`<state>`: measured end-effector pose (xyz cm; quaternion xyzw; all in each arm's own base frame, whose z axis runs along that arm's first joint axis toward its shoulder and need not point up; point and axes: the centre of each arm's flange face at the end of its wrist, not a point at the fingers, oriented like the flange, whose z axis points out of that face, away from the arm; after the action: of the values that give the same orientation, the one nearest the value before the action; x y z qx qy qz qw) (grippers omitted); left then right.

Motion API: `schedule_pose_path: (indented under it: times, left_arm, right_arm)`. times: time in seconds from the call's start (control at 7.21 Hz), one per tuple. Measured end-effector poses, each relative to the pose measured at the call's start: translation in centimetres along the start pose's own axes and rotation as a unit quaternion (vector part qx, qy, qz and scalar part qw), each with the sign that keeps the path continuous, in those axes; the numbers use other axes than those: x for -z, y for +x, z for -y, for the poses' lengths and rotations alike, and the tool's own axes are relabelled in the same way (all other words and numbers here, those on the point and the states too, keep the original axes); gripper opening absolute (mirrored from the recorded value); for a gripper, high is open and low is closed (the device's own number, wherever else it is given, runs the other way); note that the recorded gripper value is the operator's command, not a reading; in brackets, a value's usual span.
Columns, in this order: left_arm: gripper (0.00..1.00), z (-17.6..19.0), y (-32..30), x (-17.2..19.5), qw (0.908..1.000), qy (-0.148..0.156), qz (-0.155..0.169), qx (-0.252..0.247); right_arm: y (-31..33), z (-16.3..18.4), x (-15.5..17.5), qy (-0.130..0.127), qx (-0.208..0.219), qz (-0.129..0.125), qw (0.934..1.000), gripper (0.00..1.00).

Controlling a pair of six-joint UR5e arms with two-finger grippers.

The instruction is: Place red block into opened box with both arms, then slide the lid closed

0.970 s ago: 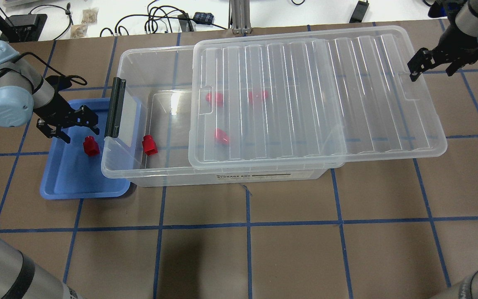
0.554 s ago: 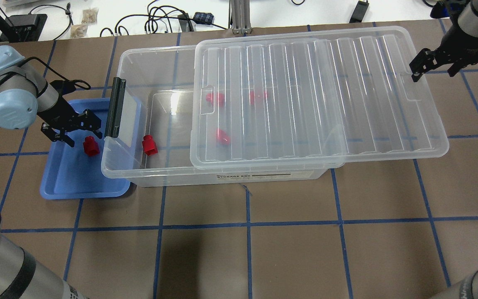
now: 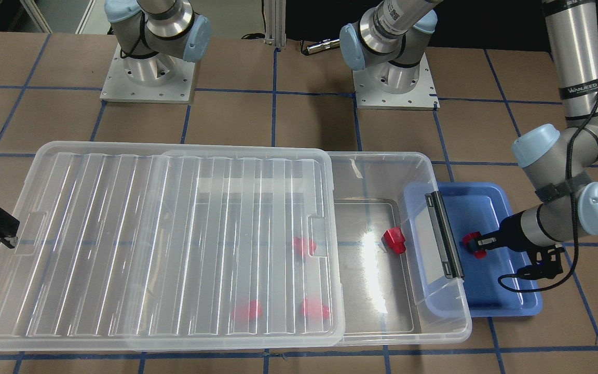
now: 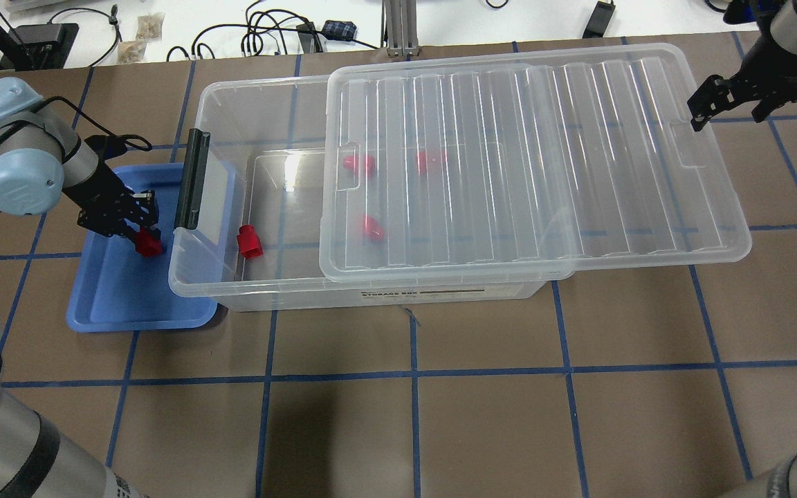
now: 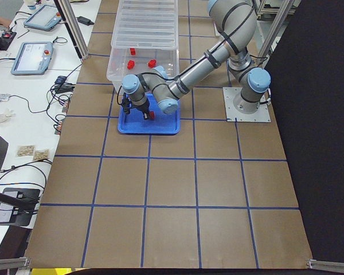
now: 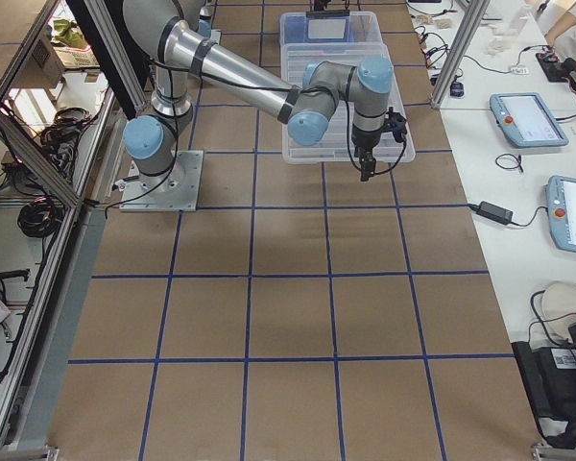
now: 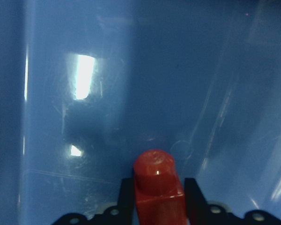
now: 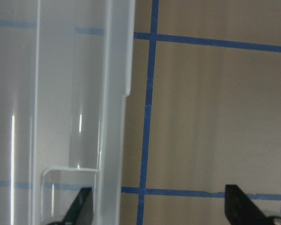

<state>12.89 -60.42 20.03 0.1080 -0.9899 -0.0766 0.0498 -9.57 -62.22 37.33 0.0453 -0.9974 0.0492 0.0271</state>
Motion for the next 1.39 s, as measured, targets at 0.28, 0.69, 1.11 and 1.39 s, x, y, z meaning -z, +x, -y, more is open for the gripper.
schedule_pose_path:
  times: [0.28,0.69,1.11,1.39]
  left_arm:
    - [0.0,1.2,0.4,6.8,0.9995,0.029,0.008,-0.005]
    - [0.0,-1.0,5.8,21.2,0.9977,0.054,0.016,-0.039]
    - [0.0,-5.3,19.9,24.2,0.9925,0.06,0.024,-0.103]
    - [0.0,-6.8,26.3,19.7,0.9916,0.048,0.026,-0.117]
  right_arm:
    - [-2.7,-1.4,5.7,0.021,-0.006,0.002,0.9998,1.0]
    - [-11.8,-4.9,13.5,0.035,-0.049,0.014,0.9981,1.0]
    - [-21.9,-6.8,15.6,0.031,-0.095,0.028,0.9946,1.0]
    - [-24.8,-7.2,15.5,0.026,-0.097,0.03,0.9945,1.0]
